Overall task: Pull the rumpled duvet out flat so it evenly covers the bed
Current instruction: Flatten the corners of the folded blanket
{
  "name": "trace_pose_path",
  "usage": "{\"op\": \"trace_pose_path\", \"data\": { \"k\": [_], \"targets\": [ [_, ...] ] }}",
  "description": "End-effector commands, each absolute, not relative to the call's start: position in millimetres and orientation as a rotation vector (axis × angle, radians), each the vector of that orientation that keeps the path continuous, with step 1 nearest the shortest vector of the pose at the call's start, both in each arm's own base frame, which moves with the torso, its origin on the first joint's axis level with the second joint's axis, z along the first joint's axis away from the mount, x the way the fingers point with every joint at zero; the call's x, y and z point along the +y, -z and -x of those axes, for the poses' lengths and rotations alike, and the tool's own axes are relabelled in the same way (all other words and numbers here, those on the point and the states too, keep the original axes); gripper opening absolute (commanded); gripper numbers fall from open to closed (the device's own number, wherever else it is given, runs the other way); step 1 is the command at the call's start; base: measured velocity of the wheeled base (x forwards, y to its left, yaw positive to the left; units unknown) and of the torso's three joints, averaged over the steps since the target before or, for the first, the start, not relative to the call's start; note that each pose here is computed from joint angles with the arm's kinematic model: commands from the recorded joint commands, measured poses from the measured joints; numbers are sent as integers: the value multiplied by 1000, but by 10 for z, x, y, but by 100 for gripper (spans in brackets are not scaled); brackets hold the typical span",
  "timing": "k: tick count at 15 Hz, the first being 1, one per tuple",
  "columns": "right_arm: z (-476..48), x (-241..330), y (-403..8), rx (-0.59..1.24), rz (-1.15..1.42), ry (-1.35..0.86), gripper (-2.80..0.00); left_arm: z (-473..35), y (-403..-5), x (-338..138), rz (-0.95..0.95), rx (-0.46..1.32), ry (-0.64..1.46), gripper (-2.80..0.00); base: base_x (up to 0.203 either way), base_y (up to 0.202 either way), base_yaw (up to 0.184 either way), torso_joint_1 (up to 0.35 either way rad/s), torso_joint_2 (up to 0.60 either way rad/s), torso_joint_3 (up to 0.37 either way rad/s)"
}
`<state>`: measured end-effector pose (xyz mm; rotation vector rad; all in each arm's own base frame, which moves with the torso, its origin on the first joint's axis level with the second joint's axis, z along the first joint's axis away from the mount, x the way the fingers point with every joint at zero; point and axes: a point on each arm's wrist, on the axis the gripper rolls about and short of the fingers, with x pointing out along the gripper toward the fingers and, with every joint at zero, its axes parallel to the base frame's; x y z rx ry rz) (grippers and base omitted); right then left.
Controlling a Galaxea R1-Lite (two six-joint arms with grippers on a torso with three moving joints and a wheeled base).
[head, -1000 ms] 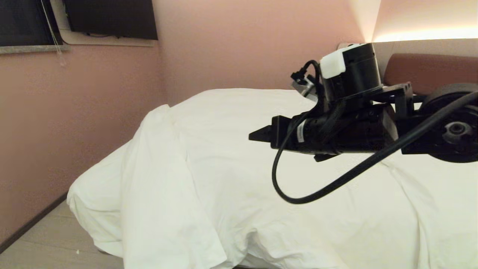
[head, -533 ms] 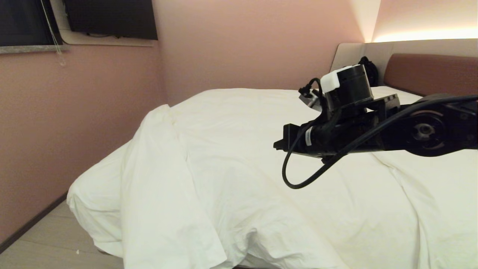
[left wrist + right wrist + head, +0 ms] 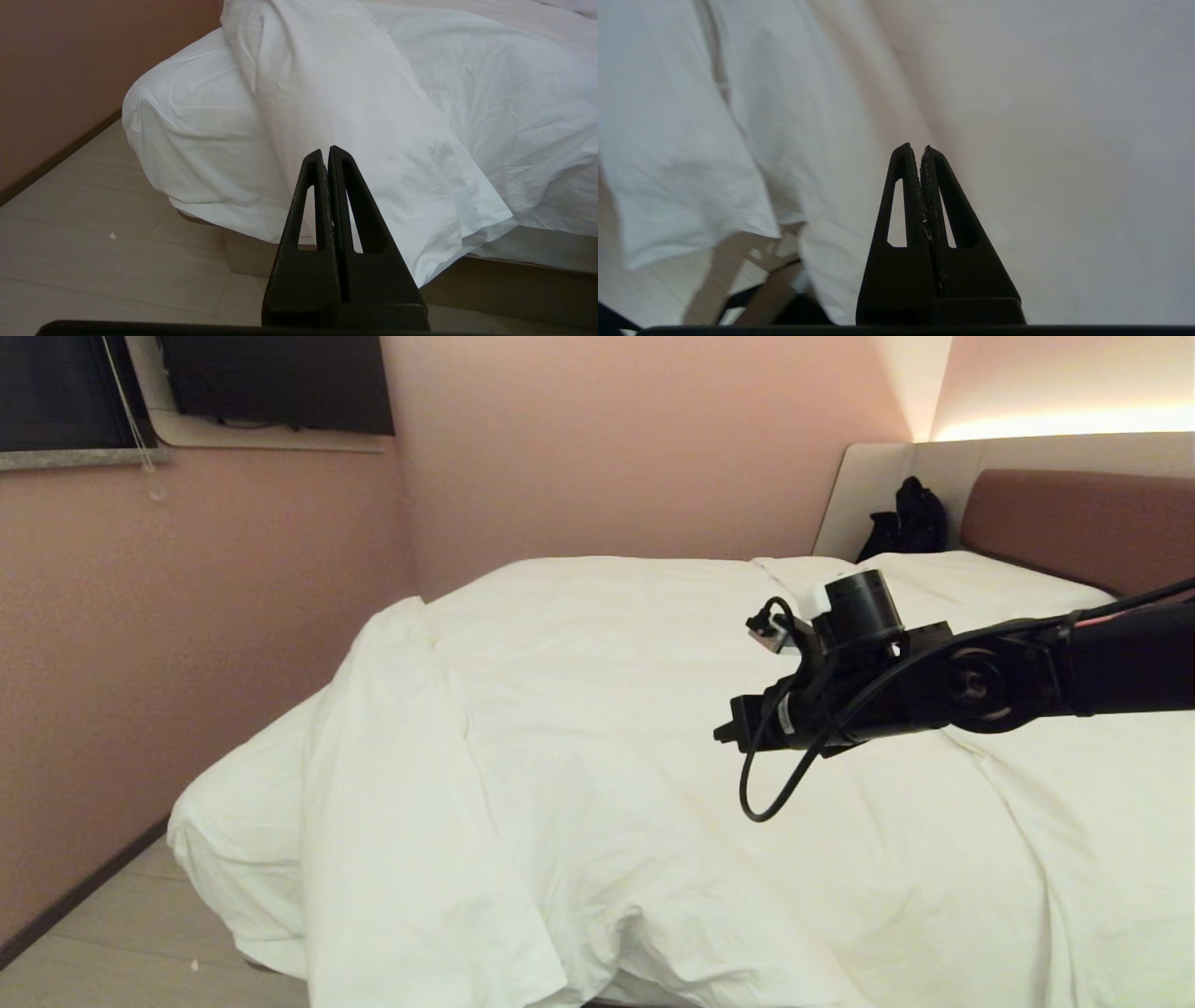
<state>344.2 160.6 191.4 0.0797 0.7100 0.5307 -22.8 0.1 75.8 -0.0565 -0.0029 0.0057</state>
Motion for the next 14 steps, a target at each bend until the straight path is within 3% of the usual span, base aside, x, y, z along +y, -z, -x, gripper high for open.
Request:
{"op": "trace_pose_path", "data": {
  "k": [1, 4, 5, 9, 14],
  "targets": [
    [-3474, 1588, -1759, 669, 215, -638, -280, 228, -758, 1, 57, -3, -6, -280, 0, 0, 0, 0, 0, 0],
    [-3491, 1595, -1672, 683, 253, -650, -280, 228, -758, 1, 58, -3, -6, -280, 0, 0, 0, 0, 0, 0],
    [-3505, 1602, -1645, 685, 266, -656, 0, 228, -758, 1, 58, -3, -6, -280, 0, 0, 0, 0, 0, 0],
    [-3603, 1678, -1408, 716, 331, -695, 0, 228, -758, 1, 57, -3, -6, -280, 0, 0, 0, 0, 0, 0],
    [-3498, 1953, -1406, 671, 356, -787, 0, 228, -758, 1, 58, -3, -6, -280, 0, 0, 0, 0, 0, 0]
  ]
}}
